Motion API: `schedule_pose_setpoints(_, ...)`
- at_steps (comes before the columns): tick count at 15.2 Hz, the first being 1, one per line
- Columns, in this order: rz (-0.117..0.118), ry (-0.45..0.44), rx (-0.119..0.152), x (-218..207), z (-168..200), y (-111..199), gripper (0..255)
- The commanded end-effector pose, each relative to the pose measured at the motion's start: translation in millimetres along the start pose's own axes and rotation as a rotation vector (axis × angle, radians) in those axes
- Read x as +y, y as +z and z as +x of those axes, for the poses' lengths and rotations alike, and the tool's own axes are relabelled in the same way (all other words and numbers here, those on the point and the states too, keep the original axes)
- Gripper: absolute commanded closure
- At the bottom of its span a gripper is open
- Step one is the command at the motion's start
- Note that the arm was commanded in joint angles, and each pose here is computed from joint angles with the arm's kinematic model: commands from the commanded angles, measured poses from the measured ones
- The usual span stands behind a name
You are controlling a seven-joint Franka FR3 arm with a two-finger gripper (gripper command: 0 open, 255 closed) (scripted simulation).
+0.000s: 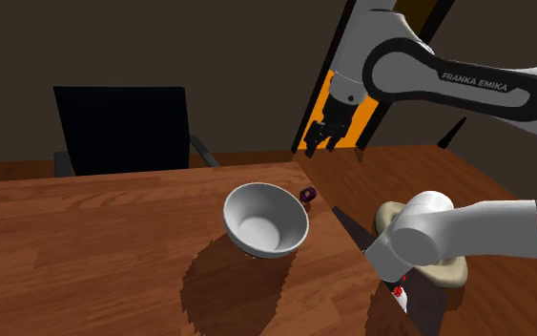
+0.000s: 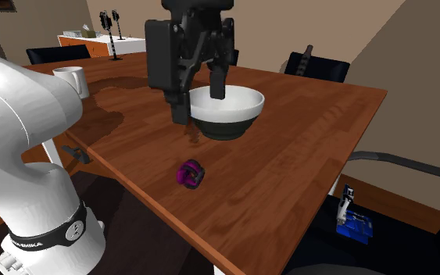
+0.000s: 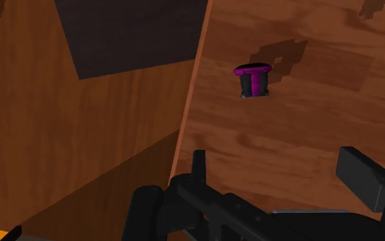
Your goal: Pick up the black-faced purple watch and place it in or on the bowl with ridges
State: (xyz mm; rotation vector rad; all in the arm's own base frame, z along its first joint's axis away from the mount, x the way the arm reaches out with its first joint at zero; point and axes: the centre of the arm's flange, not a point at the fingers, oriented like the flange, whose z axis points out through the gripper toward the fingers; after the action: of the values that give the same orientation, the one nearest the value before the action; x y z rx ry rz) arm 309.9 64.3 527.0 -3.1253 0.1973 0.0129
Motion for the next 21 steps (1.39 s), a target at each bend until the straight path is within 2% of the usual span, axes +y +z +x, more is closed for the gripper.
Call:
schedule_pose_setpoints(1, -0.019, 0.009, -0.018, -8, -5, 26, 0)
schedule_pose_setpoints(6, -0.063, 0.029, -0.062, -22, -19, 88, 0)
schedule_pose_setpoints(14, -0.063, 0.029, -0.062, -19, -22, 128, 0)
schedule_pose_setpoints(21, -0.063, 0.029, -0.062, -19, -22, 128, 0)
